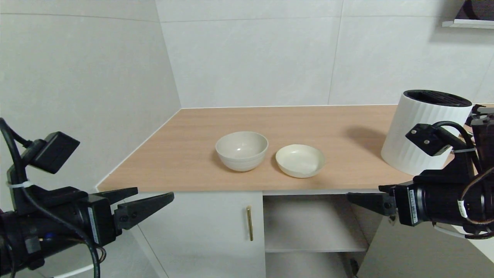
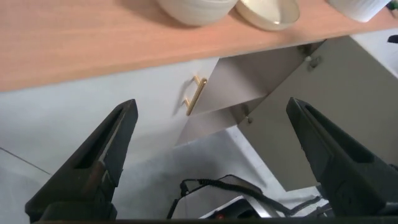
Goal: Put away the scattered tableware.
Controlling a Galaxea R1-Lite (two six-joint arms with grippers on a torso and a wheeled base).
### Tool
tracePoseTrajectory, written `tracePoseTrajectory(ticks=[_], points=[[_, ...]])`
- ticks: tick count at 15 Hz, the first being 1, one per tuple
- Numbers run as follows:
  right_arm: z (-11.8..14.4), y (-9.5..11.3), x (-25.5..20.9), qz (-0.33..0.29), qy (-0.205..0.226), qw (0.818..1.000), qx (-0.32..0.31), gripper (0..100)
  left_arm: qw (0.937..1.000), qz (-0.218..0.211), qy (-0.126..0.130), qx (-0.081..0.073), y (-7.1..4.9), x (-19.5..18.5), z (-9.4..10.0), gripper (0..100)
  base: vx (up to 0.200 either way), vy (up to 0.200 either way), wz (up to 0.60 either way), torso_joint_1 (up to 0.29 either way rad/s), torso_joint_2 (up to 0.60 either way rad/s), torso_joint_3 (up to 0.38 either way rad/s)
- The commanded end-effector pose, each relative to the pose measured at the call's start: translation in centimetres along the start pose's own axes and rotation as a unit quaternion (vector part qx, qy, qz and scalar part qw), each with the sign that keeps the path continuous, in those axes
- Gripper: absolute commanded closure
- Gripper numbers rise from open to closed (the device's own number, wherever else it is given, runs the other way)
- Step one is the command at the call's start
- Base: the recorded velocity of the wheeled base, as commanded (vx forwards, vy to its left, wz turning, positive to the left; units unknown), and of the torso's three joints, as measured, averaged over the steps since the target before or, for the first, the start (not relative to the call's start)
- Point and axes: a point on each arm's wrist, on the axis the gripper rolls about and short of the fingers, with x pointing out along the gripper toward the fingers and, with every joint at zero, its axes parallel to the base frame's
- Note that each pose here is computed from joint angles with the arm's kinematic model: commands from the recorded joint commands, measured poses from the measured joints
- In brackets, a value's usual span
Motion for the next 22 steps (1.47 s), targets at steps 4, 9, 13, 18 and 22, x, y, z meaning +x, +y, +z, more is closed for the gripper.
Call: tracePoseTrajectory(ticks=[4, 9, 13, 18, 22], points=[[3.3, -0.3, 3.3, -0.016, -0.008, 1.000, -0.002, 0, 1.0000, 0.000, -0.007, -0.001, -0.4, 2.7, 4.4, 0, 0.000, 0.000, 0.00, 0.008, -0.01, -0.007], [5.3, -1.1, 9.6, -0.064, 0.027, 0.995, 0.065, 0, 0.9940, 0.025, 0.093, -0.052, 0.0, 6.5, 6.0, 0, 0.000, 0.000, 0.00, 0.000, 0.00, 0.000], [5.1, -1.0, 10.2, -0.079, 0.023, 0.993, 0.084, 0, 0.9778, 0.038, 0.114, -0.172, 0.2, 10.9, 6.4, 0, 0.000, 0.000, 0.00, 0.000, 0.00, 0.000], [5.1, -0.6, 10.8, -0.102, -0.003, 0.992, 0.078, 0, 0.9544, 0.055, 0.114, -0.270, -0.2, 16.4, 6.3, 0, 0.000, 0.000, 0.00, 0.000, 0.00, 0.000], [5.0, -0.7, 11.4, -0.100, -0.006, 0.992, 0.078, 0, 0.9427, 0.089, 0.102, -0.305, 0.5, 19.2, 6.4, 0, 0.000, 0.000, 0.00, 0.000, 0.00, 0.000]])
